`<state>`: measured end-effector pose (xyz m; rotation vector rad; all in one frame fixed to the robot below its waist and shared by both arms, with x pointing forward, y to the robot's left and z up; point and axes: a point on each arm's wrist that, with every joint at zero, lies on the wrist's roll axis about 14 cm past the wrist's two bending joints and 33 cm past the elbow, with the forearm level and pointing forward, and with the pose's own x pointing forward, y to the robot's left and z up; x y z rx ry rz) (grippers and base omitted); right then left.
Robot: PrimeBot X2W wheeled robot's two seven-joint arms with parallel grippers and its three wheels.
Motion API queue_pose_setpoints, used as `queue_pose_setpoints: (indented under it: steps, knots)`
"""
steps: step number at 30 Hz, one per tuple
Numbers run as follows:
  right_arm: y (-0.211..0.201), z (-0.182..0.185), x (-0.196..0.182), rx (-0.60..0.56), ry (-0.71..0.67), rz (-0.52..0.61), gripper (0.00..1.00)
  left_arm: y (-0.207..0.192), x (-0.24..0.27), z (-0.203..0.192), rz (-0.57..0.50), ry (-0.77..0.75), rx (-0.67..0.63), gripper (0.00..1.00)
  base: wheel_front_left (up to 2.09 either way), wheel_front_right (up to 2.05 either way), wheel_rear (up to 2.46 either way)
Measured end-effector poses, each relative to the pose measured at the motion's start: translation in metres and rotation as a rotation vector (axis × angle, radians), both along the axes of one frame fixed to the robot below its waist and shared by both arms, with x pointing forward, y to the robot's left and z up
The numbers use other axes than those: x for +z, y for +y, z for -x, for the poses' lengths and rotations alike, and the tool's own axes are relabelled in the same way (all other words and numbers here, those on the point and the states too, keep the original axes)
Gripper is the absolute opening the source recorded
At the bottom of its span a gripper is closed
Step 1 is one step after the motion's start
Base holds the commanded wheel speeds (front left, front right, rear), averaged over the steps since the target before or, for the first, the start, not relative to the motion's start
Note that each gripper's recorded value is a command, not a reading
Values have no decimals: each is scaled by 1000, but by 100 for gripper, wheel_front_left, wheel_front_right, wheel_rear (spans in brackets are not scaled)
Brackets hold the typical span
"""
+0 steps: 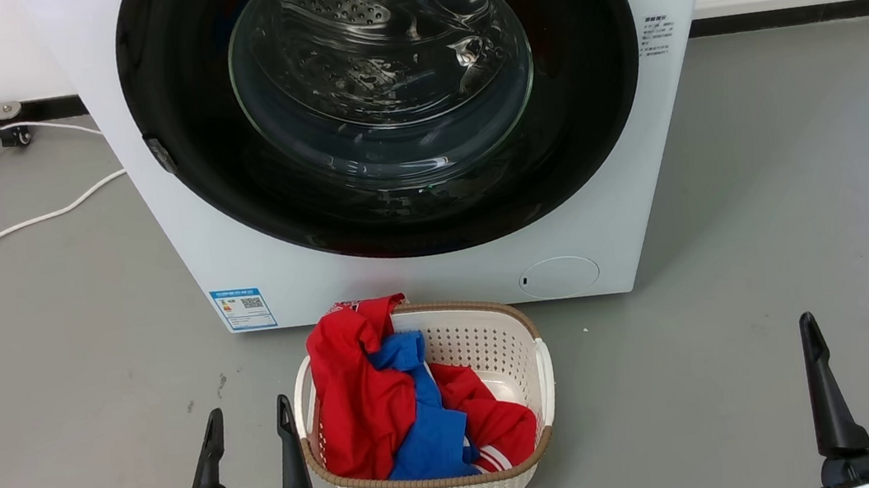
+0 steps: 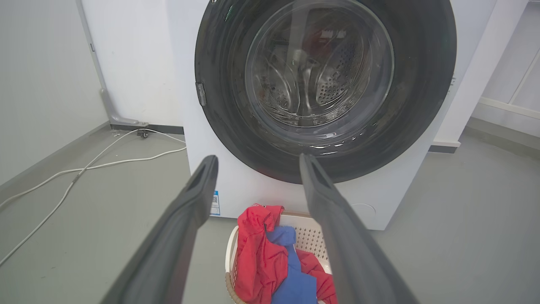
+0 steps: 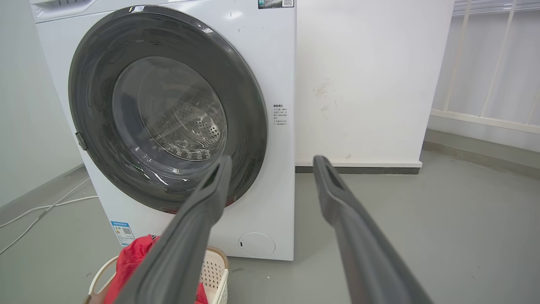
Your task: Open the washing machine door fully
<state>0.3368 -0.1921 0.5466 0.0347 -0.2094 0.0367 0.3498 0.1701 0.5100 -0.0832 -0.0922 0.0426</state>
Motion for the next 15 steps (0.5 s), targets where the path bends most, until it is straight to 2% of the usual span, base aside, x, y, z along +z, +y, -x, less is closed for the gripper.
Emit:
queue_pose_setpoints:
  steps: [7, 8, 9, 10, 15]
  knots:
    - [1, 1, -6, 3, 18, 0, 100, 1, -2, 0, -12, 7, 9, 100, 0, 0, 0]
    - [2, 1, -7, 5, 22, 1, 55, 1, -2, 0, -12, 7, 10, 100, 0, 0, 0]
    - [2, 1, -8, 6, 26, 1, 5, 1, -2, 0, -13, 7, 10, 100, 0, 0, 0]
    - [2, 1, -9, 6, 27, 1, 0, 1, -2, 0, -14, 7, 13, 100, 0, 0, 0]
    - [6, 1, -7, 18, 23, -7, 0, 2, -2, 1, -14, 6, 17, 100, 0, 0, 0]
